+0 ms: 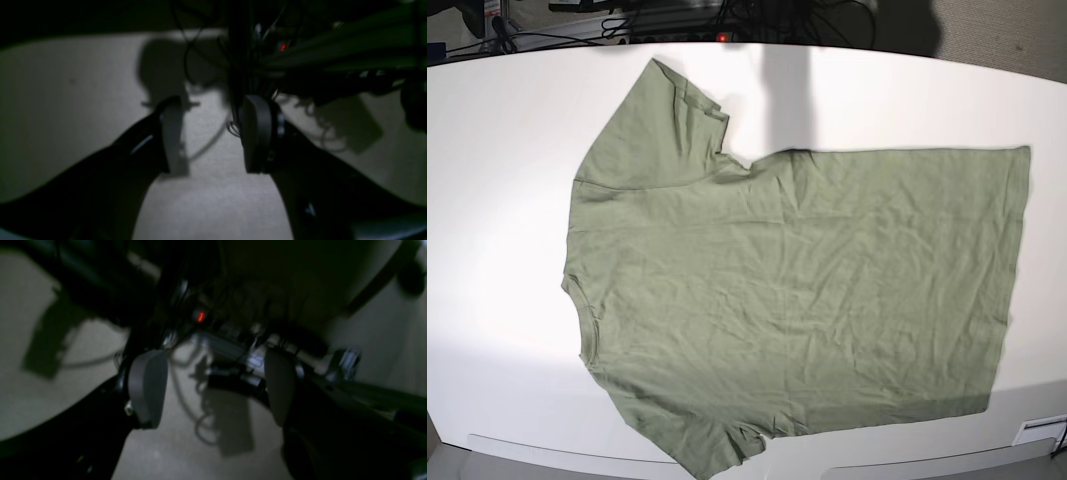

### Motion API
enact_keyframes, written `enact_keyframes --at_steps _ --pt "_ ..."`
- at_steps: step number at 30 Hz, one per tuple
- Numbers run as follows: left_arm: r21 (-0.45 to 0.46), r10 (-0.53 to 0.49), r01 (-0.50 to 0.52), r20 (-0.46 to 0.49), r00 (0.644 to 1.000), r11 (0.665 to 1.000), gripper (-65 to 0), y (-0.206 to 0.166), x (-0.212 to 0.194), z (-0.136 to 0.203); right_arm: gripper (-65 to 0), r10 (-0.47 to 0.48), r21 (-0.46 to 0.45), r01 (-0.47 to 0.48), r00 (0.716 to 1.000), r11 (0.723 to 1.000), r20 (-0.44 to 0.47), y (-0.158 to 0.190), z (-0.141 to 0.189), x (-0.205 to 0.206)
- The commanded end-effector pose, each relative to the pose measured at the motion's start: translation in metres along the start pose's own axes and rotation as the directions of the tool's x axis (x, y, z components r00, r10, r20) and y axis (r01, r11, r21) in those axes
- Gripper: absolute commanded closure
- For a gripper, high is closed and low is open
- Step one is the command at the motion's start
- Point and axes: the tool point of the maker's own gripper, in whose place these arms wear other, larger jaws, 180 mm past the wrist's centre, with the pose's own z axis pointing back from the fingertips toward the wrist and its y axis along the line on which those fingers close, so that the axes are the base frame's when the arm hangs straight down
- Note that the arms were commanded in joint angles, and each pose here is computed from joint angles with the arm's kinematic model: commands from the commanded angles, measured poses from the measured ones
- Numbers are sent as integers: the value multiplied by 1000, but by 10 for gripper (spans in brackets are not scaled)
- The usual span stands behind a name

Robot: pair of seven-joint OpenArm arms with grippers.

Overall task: Fold the T-shirt properly
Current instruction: 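Move both grippers down toward the shirt's shoulder edge, then grasp the shoulder edge of the green shirt with both grippers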

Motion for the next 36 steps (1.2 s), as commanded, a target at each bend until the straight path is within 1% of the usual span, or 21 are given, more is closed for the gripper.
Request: enact_keyframes --at_steps 1,5,9,12,15,16,18,20,22,23,26,28,31,32,33,34,35,36 --pt "-11 -11 11 35 999 1000 -290 -3 11 8 -456 -2 -11 2 1000 1000 15 -1 9 5" --pt "-27 -47 50 91 995 998 -290 -11 44 13 -456 -9 -70 16 995 997 96 -17 10 38" --pt "-33 -72 77 137 988 996 -290 -16 70 15 -456 -14 -96 33 981 995 194 -25 12 77" --pt "-35 -83 90 173 981 995 -290 -19 85 17 -456 35 -108 -5 960 994 278 -25 17 109" --pt "-38 -105 115 206 973 993 -290 -21 98 20 -456 58 -135 -12 936 991 348 -29 23 137" --pt "-39 -122 134 216 969 990 -290 -20 103 21 -456 57 -147 -3 929 989 367 -32 24 145" --pt "-29 -202 214 228 953 976 -290 -19 113 22 -456 70 -179 4 913 984 402 -38 28 159" --pt "-15 -288 300 246 926 954 -290 -17 125 23 -456 137 -244 -29 890 969 435 -46 30 173" --pt "10 -369 381 269 890 925 -290 -13 140 21 -456 228 -323 -81 863 943 450 -56 31 185" --pt "22 -405 416 279 871 909 -290 -11 147 19 -456 263 -364 -95 855 926 446 -62 30 190" --pt "67 -511 516 301 805 854 -290 -2 169 12 -456 337 -464 -123 846 877 412 -81 24 200" --pt "108 -570 569 321 756 816 -290 4 187 7 -456 349 -515 -116 856 849 382 -93 21 203" --pt "179 -623 604 361 694 777 -290 10 219 0 -456 289 -573 -46 894 818 341 -109 18 199" --pt "204 -645 618 362 672 759 -290 12 228 -2 -456 274 -586 -23 898 810 343 -111 19 199" --pt "224 -665 632 359 654 742 -290 14 234 -4 -456 269 -596 -11 899 803 346 -111 20 199" --pt "239 -685 647 358 634 724 -290 16 240 -5 -456 291 -611 -21 892 791 345 -110 22 202" --pt "255 -709 667 351 611 701 -290 19 245 -5 -456 318 -626 -41 885 779 339 -109 24 205" --pt "273 -740 691 332 585 669 -290 23 248 -6 -456 338 -640 -63 886 766 317 -109 24 204"
